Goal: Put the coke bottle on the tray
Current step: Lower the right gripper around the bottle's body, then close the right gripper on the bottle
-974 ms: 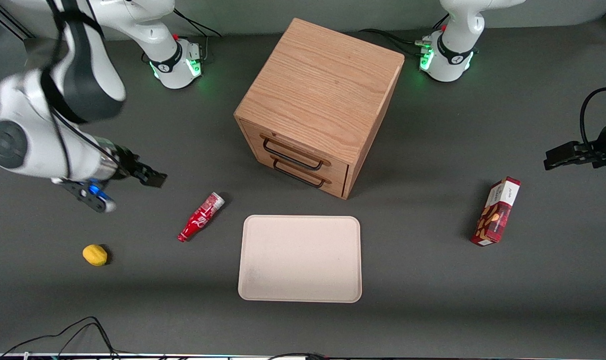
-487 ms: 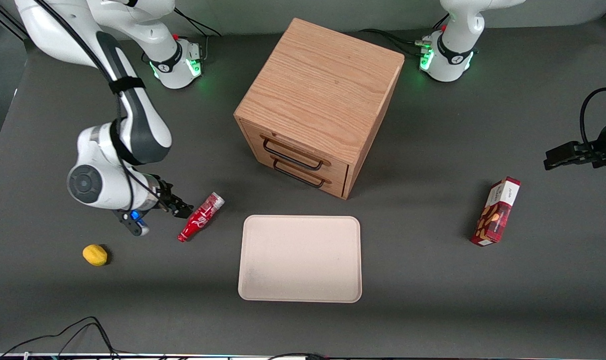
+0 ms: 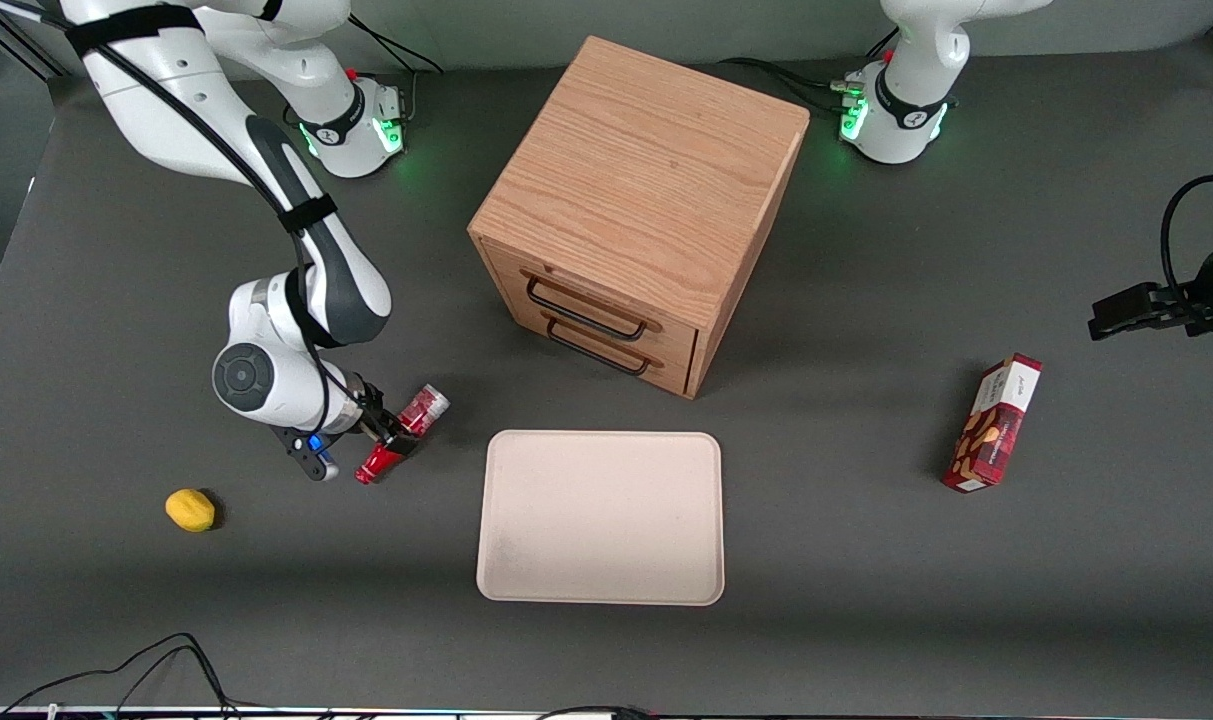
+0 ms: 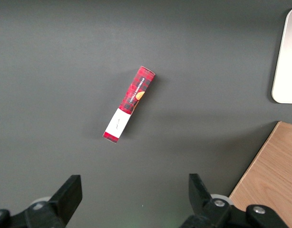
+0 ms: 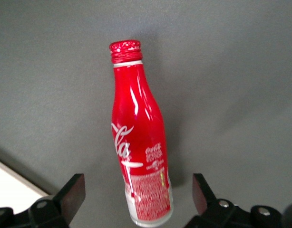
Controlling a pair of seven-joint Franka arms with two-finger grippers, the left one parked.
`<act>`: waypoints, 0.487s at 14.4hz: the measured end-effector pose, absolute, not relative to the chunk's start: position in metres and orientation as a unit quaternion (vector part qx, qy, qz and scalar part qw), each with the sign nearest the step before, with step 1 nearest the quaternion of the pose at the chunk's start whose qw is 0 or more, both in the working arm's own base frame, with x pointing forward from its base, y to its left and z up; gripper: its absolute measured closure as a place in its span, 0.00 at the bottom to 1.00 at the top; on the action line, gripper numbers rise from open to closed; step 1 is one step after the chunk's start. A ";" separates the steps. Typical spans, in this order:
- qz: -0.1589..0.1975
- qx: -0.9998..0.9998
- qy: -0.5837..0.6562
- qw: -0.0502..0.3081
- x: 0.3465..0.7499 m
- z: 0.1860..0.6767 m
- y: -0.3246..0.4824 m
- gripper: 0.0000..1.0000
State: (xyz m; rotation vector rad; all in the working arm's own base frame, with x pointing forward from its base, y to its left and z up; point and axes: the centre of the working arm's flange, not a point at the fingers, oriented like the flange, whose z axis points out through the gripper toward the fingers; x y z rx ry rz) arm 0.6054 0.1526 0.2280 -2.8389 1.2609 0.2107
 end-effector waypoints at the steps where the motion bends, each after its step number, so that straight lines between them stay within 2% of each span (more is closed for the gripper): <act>1: 0.063 -0.912 0.406 0.016 0.605 0.220 0.153 0.00; 6: 0.042 -0.911 0.410 0.026 0.596 0.182 0.149 0.00; 7: 0.040 -0.911 0.409 0.025 0.595 0.176 0.149 0.07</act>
